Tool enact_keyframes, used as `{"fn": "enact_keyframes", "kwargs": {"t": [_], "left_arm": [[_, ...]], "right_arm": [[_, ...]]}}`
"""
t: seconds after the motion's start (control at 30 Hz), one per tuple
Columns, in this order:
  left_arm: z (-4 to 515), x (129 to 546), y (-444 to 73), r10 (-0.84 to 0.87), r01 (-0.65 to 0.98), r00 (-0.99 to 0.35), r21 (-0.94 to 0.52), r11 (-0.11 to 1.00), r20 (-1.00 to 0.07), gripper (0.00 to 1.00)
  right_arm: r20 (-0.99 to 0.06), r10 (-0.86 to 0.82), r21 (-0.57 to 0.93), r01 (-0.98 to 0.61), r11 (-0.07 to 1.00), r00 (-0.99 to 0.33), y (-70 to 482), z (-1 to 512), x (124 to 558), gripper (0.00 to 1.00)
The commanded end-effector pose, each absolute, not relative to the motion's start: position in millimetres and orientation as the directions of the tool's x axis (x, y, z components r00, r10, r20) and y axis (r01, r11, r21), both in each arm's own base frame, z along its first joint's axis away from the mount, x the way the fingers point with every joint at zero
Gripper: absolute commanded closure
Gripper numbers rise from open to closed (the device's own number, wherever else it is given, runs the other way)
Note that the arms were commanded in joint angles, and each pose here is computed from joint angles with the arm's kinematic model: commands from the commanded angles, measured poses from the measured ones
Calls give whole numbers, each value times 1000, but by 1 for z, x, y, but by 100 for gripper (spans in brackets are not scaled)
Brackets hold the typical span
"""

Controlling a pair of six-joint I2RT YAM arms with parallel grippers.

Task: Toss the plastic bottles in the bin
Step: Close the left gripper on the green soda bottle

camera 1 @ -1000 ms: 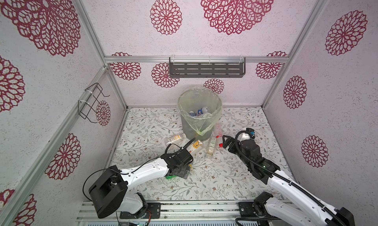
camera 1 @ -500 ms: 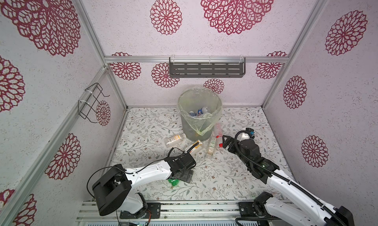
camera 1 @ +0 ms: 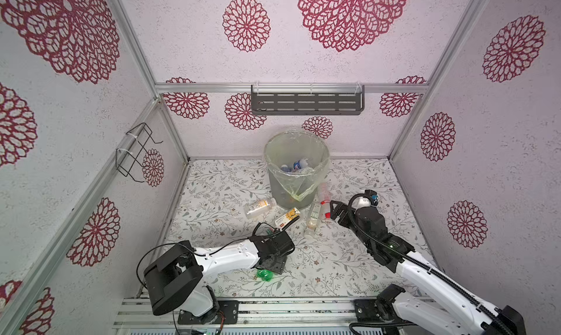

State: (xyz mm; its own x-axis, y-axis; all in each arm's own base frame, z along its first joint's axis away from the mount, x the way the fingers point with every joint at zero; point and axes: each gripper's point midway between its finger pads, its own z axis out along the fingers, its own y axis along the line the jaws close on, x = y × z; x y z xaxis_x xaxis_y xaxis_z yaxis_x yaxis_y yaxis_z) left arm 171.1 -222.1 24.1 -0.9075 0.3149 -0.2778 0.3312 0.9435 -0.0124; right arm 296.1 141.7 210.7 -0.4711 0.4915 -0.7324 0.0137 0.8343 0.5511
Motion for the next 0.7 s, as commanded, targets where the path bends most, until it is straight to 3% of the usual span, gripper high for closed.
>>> {"fn": "enact_keyframes", "kwargs": {"t": [0.0, 0.47, 0.67], "left_arm": [[32, 175, -235, 304, 331, -903, -39, 943, -304, 26], [44, 178, -238, 263, 301, -904, -65, 951, -336, 41], [55, 182, -245, 257, 309, -895, -91, 947, -365, 42]], "right_arm": [[-745, 505, 551, 25, 834, -436, 134, 214, 297, 1], [-741, 502, 556, 11, 831, -447, 141, 220, 301, 1], [-741, 503, 555, 15, 832, -444, 139, 221, 300, 1]]}}
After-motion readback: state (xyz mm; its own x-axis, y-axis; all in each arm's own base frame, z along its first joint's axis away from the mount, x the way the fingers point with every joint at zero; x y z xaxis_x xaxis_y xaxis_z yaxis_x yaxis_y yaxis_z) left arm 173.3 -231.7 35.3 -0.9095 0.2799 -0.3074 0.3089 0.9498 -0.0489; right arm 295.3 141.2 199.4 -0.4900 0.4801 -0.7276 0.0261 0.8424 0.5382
